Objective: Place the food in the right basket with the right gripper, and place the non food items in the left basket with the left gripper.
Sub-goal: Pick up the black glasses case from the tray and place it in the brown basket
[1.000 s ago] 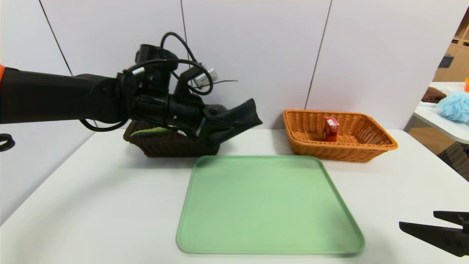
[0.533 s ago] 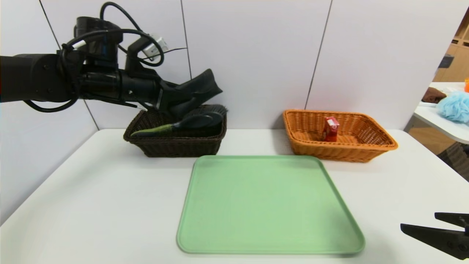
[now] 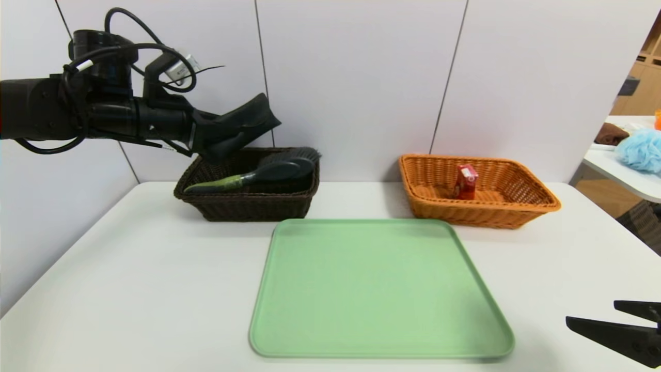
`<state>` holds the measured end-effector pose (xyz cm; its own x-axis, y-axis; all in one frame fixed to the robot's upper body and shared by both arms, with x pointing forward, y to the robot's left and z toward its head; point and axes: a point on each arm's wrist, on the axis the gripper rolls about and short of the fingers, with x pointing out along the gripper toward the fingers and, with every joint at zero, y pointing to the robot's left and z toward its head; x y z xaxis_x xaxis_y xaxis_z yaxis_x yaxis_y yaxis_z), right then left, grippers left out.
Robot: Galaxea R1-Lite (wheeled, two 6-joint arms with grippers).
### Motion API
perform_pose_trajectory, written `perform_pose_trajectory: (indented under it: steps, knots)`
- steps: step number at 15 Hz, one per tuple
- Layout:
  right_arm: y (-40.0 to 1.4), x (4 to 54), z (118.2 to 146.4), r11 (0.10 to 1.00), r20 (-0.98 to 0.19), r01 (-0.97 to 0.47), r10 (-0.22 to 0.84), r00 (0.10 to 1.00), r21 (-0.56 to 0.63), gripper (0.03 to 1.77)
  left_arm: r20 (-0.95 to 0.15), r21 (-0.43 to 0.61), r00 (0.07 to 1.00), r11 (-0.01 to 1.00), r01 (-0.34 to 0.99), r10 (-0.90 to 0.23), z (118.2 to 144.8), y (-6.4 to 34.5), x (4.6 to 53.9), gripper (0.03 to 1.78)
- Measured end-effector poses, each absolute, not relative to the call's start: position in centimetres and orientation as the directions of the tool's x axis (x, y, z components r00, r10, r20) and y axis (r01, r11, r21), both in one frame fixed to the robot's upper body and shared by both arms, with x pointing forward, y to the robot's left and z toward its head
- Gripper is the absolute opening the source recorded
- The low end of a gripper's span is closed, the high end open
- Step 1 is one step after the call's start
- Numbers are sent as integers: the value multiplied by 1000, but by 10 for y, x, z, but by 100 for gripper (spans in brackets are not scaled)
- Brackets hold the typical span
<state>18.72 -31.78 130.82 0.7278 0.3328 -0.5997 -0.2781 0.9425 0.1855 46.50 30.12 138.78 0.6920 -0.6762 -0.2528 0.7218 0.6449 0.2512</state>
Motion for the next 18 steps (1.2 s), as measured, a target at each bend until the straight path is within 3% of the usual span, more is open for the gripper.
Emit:
perform_pose_trajectory:
  steps: [12, 18]
  knots:
    - [-318, 187, 1306, 942, -607, -278, 333, 721, 187, 170, -279, 439, 705, 567, 697, -652, 1344, 355, 520, 38]
    - [-318, 187, 1306, 942, -610, -278, 333, 719, 187, 170, -304, 396, 684, 564, 724, -663, 1318, 367, 533, 37]
